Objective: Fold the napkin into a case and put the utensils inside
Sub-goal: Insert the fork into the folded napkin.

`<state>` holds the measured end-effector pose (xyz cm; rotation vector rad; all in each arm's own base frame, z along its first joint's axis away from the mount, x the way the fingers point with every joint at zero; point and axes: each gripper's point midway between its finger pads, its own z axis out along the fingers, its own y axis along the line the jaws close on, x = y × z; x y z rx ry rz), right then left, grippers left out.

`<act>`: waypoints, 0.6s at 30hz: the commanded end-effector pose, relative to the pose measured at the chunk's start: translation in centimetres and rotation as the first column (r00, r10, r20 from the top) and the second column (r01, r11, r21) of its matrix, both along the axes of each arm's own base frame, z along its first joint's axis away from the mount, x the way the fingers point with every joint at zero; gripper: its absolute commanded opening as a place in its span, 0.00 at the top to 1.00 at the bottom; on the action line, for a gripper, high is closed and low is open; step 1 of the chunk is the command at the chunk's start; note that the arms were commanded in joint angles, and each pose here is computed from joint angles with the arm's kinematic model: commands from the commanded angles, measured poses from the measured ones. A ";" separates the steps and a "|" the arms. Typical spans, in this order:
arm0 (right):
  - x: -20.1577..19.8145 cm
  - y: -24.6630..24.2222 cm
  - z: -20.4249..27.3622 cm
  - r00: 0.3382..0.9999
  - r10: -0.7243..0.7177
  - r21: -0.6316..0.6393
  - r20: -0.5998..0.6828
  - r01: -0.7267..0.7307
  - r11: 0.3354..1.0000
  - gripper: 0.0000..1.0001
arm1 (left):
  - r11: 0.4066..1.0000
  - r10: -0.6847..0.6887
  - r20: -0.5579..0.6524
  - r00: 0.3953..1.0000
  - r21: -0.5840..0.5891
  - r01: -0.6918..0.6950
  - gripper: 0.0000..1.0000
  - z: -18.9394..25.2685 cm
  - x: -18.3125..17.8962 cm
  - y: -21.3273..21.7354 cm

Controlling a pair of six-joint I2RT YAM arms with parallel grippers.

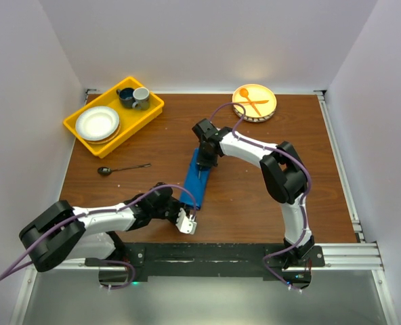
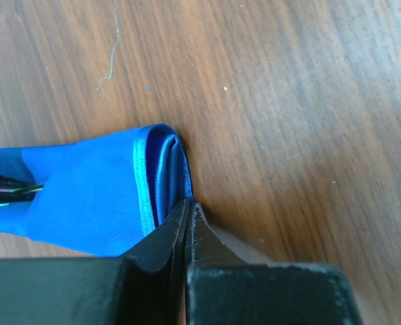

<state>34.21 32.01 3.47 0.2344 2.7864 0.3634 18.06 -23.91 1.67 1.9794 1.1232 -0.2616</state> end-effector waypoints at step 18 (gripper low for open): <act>-1.7 -0.6 1.3 0.999 -0.032 0.012 -0.026 0.033 0.999 0.71 | 0.999 0.040 -0.035 0.999 0.030 -0.039 1.00 -0.8 0.1 0.4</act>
